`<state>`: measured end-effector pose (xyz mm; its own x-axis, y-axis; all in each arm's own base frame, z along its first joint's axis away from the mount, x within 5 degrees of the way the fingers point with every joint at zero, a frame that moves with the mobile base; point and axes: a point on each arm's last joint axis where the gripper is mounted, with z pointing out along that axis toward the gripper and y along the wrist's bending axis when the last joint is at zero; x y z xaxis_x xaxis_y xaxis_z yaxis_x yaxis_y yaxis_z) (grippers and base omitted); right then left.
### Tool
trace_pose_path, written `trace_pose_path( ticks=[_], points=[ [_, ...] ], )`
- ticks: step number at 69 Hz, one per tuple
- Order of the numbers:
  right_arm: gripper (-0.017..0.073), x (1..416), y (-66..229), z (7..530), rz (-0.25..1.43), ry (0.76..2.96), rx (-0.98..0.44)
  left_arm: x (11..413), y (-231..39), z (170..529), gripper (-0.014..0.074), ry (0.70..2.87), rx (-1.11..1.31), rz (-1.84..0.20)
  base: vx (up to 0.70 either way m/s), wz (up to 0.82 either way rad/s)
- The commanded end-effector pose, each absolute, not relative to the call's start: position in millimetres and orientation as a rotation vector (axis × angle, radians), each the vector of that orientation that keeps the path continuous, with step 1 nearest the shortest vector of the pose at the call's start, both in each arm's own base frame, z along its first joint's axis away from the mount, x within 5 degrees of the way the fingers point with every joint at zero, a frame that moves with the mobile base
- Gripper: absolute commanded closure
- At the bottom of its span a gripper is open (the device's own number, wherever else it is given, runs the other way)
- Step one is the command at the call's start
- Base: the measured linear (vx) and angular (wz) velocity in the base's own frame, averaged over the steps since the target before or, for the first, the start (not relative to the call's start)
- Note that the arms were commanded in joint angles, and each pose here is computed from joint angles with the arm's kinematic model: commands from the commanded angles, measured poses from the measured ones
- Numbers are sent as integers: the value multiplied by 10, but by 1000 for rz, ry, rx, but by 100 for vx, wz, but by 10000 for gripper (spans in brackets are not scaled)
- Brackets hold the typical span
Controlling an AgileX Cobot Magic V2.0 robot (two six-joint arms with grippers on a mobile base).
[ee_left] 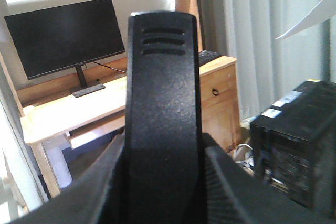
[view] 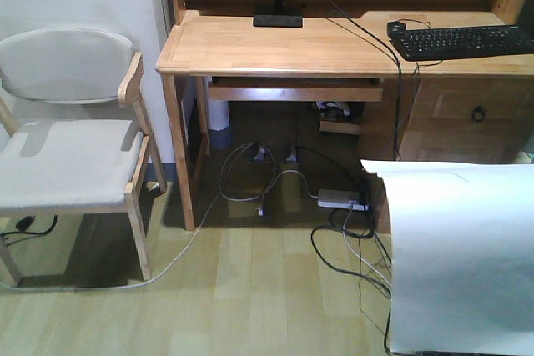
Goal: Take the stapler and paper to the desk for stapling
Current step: 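Drive up to the desk in front of the monitor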
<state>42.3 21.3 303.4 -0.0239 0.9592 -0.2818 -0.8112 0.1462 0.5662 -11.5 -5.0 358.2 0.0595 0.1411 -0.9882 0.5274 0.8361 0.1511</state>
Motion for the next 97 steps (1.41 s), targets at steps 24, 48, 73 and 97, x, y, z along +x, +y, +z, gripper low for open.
trace_pose_path(
  ticks=[24,48,73,97],
  points=[
    [565,393,209,3131,1447,650,227,-125,-39,3761,600,1390,505,-348,39,-5],
    [565,393,210,3131,1446,651,226,-125,-39,3761,600,1390,505,-348,39,-5],
    [565,393,209,3131,1447,650,227,-125,-39,3761,600,1390,505,-348,39,-1],
    [565,393,209,3131,1447,650,227,-125,-39,3761,600,1390,505,-348,38,-4]
  ],
)
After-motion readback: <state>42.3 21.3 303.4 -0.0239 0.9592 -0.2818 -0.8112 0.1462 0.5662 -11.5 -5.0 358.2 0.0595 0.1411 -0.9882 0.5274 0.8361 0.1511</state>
